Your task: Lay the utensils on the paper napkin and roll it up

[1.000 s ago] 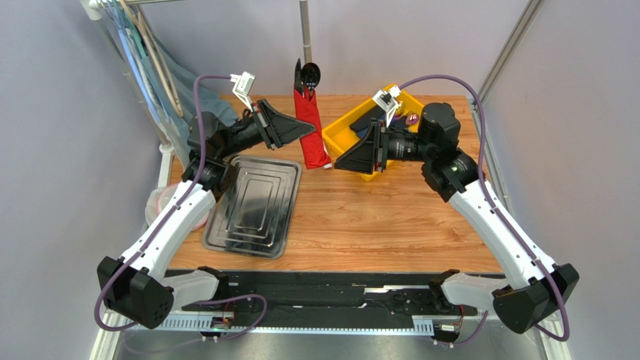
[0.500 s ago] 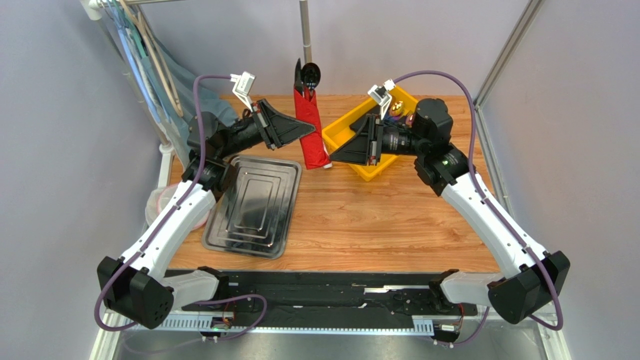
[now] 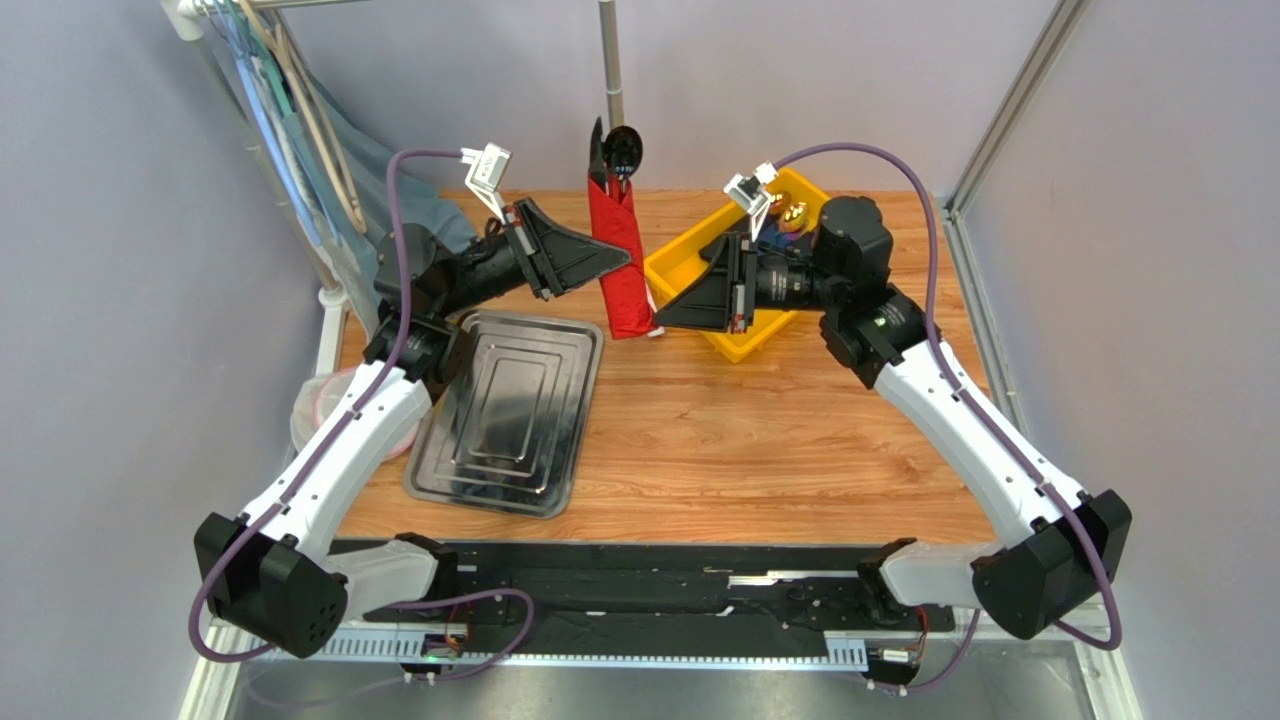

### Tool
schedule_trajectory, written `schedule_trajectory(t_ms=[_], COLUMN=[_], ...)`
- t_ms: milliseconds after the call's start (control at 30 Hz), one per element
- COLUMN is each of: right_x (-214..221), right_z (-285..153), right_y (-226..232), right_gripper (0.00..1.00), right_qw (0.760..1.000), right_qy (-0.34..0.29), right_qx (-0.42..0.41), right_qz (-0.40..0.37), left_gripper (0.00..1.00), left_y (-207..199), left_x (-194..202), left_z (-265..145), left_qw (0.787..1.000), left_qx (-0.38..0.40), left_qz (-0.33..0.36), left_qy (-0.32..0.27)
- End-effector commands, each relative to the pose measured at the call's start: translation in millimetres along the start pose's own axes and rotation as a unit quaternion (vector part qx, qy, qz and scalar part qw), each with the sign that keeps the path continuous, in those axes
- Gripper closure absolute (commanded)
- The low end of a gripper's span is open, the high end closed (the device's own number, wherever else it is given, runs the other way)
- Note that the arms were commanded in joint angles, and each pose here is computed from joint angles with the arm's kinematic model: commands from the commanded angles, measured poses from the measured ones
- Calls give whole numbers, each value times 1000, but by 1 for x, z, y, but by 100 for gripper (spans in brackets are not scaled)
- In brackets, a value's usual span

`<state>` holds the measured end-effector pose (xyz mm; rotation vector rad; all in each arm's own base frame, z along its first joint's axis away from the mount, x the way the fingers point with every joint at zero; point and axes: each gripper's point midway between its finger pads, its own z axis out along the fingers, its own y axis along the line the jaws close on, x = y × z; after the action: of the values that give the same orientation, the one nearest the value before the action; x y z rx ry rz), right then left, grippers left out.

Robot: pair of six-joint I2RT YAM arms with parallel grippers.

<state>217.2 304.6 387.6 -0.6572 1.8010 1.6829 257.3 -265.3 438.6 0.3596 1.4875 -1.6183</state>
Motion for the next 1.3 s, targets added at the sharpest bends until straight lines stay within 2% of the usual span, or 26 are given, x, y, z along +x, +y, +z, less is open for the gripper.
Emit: schedule_trajectory(t_ms=[0,167,533,567,600,700,767,900,1033,1267], right_x=[-2,16,39,40,37,24,19,-2,-25,-35], right_z=[-1,5,16,16,13,0,-8,-20,-12,7], right_y=[13,-10,-12,-12,-11,-11,-13,-13,-2,13], right_gripper=[100,100,100,97,82,61,53,30,21,21], right_qw=[999,998,998,998,998,997,996,992,992,993], right_qy=[-1,14,49,53,51,42,38,18,-9,-13], right_qx=[-13,23,-9,-9,-7,9,20,55,45,13], right_qz=[-34,-50,-45,-43,-47,-61,-77,-115,-117,-116], left_gripper=[100,100,100,100,100,100,100,100,100,100], left_y=[-25,-28,-25,-24,-22,-19,-18,-17,-28,-32], left_x=[-22,-27,-26,-24,-22,-18,-15,-7,4,8], left_z=[1,4,4,4,4,3,1,2,6,9], left_qw=[998,999,999,999,999,999,999,999,997,996], left_qx=[30,31,28,27,26,26,27,31,55,63], left_qz=[38,31,30,30,30,31,35,38,60,58], left_qy=[-31,-32,-29,-28,-26,-21,-18,-8,12,20])
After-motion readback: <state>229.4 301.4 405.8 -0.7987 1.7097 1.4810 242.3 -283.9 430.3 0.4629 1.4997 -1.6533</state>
